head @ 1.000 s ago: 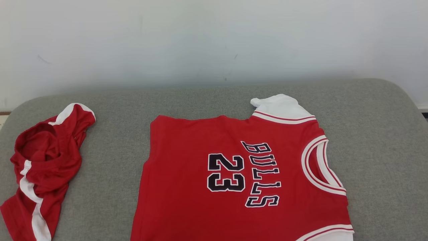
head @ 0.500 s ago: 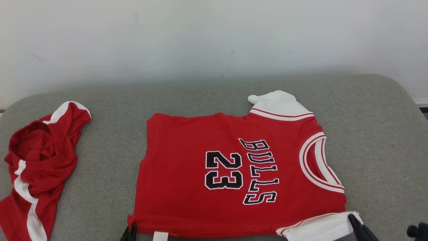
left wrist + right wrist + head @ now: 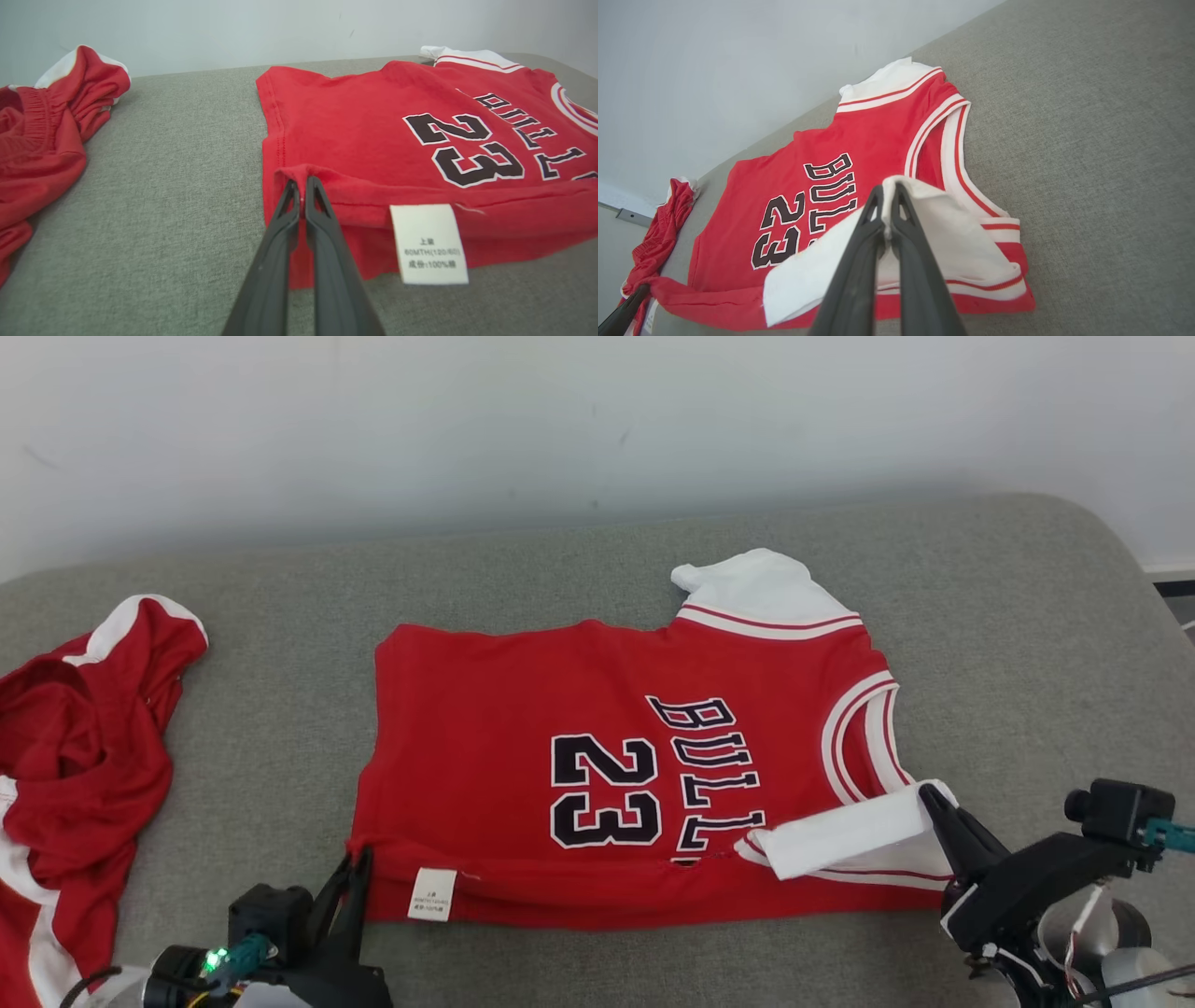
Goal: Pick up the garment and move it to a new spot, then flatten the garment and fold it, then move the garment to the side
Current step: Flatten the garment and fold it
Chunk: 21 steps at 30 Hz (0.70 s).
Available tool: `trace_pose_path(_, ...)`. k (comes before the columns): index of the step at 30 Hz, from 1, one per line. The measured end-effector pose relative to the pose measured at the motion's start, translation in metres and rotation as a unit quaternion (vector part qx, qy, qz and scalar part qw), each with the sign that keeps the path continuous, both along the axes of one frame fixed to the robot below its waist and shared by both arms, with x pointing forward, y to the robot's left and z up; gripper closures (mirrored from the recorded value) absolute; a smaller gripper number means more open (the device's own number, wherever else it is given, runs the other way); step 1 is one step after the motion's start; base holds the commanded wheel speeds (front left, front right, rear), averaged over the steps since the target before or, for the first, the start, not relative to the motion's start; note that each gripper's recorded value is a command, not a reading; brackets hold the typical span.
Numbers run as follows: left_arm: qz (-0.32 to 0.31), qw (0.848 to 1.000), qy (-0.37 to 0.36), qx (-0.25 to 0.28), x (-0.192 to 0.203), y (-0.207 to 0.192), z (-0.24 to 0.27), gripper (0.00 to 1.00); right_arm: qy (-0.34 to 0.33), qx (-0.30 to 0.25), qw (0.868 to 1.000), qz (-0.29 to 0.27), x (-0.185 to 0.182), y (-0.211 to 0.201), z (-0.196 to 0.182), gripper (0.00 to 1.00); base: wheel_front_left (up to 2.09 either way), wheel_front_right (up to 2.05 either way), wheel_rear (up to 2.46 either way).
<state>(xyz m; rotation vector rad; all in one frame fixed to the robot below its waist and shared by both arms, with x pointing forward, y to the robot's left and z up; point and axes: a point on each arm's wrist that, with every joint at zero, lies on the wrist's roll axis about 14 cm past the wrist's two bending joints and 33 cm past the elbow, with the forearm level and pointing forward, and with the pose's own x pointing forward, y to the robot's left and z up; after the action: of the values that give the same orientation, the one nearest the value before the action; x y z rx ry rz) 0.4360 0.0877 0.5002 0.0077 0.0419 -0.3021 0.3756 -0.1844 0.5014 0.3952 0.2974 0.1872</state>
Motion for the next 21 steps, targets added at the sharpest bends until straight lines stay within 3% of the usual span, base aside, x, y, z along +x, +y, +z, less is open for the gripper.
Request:
trace_pose_path(12, -0.021, 0.999, 0.021, 0.024, 0.033, -0.007, -0.017, 1.0, 0.029, -0.018, 0.999, -0.019, 0.044, -0.012, -0.026, 1.0, 0.0, 0.0, 0.0)
trace_pose_path(13, -0.021, 0.999, 0.021, 0.026, 0.034, -0.007, -0.018, 0.87, 0.024, -0.019, 0.999, -0.02, 0.047, -0.012, -0.025, 1.0, 0.0, 0.0, 0.0)
trace_pose_path(14, -0.021, 0.999, 0.017, 0.026, 0.036, -0.007, -0.017, 0.12, 0.019, -0.02, 0.999, -0.02, 0.05, -0.011, -0.024, 0.47, 0.0, 0.0, 0.0)
trace_pose_path(15, -0.019, 0.999, 0.016, 0.026, 0.036, -0.007, -0.017, 0.0, 0.014, -0.019, 0.999, -0.021, 0.052, -0.01, -0.023, 0.0, 0.0, 0.0, 0.0)
trace_pose_path(21, -0.004, 1.0, -0.005, 0.009, 0.033, -0.005, -0.008, 0.0, -0.036, -0.017, 0.999, -0.034, 0.053, -0.013, -0.009, 0.0, 0.0, 0.0, 0.0)
